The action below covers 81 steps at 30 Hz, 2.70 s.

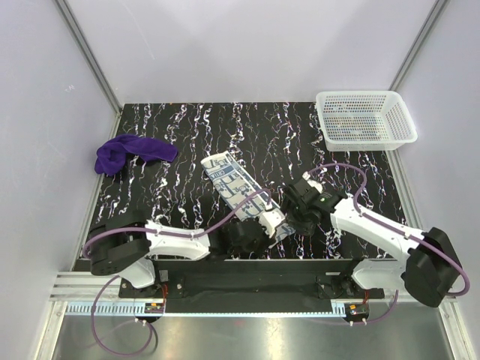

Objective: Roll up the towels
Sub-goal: Roll the towel

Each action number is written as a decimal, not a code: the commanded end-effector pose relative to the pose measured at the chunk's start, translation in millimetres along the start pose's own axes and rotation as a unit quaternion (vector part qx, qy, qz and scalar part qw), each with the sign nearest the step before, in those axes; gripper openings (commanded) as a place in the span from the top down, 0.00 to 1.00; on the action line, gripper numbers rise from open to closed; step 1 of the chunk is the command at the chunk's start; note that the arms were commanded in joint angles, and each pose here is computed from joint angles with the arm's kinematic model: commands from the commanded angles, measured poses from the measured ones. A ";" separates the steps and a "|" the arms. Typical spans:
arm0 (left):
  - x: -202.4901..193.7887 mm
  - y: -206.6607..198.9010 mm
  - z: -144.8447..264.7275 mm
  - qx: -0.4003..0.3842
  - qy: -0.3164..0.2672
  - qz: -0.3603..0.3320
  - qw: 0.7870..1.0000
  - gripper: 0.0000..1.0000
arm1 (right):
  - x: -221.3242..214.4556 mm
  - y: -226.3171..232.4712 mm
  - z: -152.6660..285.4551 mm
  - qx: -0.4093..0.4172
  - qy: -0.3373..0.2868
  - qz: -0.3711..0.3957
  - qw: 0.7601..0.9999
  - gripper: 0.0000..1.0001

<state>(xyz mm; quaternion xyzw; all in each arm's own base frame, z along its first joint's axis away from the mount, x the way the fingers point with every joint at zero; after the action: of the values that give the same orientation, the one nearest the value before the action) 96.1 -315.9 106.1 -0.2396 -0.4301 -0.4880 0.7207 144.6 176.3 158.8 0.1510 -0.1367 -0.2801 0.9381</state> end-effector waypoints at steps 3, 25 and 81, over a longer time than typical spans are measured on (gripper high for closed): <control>25.7 4.2 11.9 -0.069 -0.021 0.075 0.995 1.00 | 19.5 -0.6 29.4 -0.009 -0.085 -0.018 0.996 0.21; 20.8 46.7 13.6 -0.110 0.060 0.356 0.926 1.00 | 37.1 -1.1 62.0 0.073 -0.140 -0.043 0.986 0.15; -62.2 104.9 1.0 -0.106 0.157 0.538 0.822 1.00 | 0.1 21.4 -69.5 0.175 -0.015 0.032 0.984 0.39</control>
<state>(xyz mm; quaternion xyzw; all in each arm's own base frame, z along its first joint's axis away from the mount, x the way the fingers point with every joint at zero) 183.7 -247.1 76.7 -0.4573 -0.0768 -0.0985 0.8805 175.0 202.9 97.8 0.2854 -0.1770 -0.2437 0.9098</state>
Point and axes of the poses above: each gripper's point midway between its finger pads, its own z axis back along the fingers, its own y axis along the line the jaws close on, x = y × z, the point moved 9 cm from there along z, back along the fingers, and after that the axes turned 15 degrees about -z, right-handed, at the moved point
